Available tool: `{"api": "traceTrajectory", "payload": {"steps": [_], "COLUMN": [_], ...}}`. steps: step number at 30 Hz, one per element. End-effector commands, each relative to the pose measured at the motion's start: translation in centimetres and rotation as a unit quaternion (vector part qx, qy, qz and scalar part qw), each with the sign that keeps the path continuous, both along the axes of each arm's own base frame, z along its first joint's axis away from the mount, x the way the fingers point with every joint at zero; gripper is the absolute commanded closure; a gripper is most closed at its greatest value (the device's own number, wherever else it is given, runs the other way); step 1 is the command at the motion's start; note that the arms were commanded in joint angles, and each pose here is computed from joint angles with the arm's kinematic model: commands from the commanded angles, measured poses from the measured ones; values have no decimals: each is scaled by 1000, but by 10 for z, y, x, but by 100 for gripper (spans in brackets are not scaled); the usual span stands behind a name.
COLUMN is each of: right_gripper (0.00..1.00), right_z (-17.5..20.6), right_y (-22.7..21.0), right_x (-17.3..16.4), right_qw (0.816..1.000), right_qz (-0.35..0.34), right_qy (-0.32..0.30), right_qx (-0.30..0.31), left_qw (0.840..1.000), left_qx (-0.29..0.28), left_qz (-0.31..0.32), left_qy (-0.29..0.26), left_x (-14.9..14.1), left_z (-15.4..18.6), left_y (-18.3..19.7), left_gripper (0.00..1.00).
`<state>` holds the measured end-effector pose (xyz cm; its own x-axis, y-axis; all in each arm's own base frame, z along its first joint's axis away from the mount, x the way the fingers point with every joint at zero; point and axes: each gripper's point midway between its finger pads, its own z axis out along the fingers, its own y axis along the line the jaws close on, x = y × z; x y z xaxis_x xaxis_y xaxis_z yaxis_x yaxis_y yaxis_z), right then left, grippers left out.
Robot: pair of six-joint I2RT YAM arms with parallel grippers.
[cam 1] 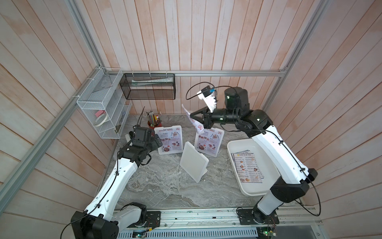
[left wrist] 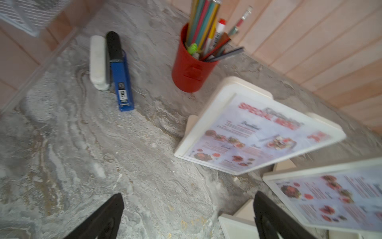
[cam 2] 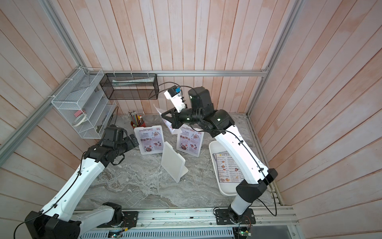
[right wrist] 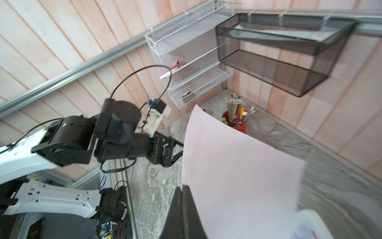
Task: Replace the menus in the menu holders
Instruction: Take out the menu from the menu holder, then place the menu at the center of the board.
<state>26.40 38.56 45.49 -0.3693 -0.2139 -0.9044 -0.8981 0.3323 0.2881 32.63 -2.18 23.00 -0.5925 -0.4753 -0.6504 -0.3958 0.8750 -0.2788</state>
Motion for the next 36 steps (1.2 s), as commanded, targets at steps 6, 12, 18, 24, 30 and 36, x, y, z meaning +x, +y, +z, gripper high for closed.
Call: {"api": "traceTrajectory", "payload": {"steps": [6, 12, 18, 24, 30, 36], "right_gripper": [100, 100, 100, 100, 100, 72], "right_z": [-36, -55, -149, -244, -304, -309], "right_y": [78, 84, 94, 124, 151, 158], "right_x": [-81, -98, -78, -57, -30, 0], "right_qw": [988, 980, 968, 961, 961, 959], "right_qz": [148, 182, 208, 203, 159, 103], "right_qy": [42, 71, 96, 56, -4, -44], "right_qx": [-21, -33, -105, -179, -227, -260], "left_qw": [990, 988, 988, 986, 985, 988], "left_qx": [-22, -5, -6, -14, -19, -27], "left_qz": [137, 154, 153, 167, 169, 150], "left_qy": [-23, -17, -15, -9, -11, -16], "left_x": [-7, -1, 3, 0, 2, 7], "left_z": [12, 11, 7, 0, -2, 0], "left_y": [82, 99, 100, 110, 111, 105], "left_gripper": [0, 0, 0, 0, 0, 0]}}
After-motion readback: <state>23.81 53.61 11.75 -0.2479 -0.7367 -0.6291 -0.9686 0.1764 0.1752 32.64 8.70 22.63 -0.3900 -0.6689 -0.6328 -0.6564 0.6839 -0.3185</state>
